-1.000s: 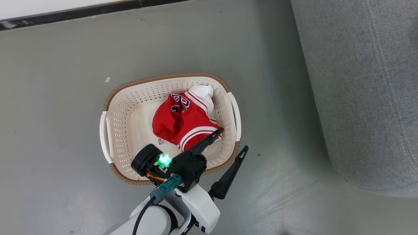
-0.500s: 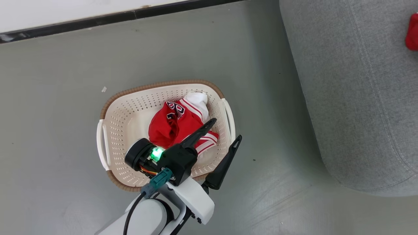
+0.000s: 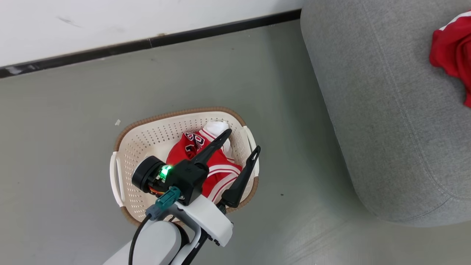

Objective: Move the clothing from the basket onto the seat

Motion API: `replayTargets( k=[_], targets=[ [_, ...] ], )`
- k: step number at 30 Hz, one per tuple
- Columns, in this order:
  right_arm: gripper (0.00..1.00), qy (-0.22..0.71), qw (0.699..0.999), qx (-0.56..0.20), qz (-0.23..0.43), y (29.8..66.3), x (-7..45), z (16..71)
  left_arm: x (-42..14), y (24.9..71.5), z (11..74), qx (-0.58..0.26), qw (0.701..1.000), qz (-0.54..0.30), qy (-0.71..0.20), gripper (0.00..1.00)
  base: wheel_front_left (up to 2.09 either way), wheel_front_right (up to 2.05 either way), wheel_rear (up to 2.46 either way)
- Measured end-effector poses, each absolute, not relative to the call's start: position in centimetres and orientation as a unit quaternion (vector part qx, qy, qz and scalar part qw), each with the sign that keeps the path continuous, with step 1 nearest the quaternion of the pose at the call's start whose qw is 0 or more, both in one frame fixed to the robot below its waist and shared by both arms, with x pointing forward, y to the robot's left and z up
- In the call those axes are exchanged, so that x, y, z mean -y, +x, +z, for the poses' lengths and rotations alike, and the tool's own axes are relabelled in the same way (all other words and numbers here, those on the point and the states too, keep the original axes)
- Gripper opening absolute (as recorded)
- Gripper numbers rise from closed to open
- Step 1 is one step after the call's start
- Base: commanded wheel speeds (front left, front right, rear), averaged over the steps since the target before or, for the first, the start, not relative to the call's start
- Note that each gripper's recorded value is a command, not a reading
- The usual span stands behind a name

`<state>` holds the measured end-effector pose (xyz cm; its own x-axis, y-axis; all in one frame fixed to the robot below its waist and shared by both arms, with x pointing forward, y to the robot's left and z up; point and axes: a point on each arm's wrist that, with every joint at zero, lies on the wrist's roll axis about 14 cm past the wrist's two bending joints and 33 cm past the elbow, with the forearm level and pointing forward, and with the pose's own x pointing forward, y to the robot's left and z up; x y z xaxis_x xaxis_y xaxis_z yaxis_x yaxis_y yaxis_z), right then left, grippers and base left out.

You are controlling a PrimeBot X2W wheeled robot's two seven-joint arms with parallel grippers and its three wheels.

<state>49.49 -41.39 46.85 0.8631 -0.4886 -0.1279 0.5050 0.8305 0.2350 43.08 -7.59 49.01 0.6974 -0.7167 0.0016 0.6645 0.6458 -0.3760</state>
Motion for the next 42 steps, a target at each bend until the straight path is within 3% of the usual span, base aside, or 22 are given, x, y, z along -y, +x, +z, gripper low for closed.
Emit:
replayTargets(
  k=[16,30,42],
  targets=[
    [1.0,0.088,0.992,0.001,-0.093,50.0,29.7,49.4,3.6,43.3,51.9,-0.02,0.931,-0.303,-0.204,1.0,0.0,0.0,0.0],
    [1.0,0.076,0.995,0.032,0.062,48.3,17.6,51.3,-4.5,43.5,50.2,-0.02,0.972,-0.166,-0.168,1.0,0.0,0.0,0.0],
    [1.0,0.096,0.993,0.019,0.07,44.3,16.2,50.0,-9.3,41.9,49.4,-0.028,0.983,-0.093,-0.158,1.0,0.0,0.0,0.0]
  ],
)
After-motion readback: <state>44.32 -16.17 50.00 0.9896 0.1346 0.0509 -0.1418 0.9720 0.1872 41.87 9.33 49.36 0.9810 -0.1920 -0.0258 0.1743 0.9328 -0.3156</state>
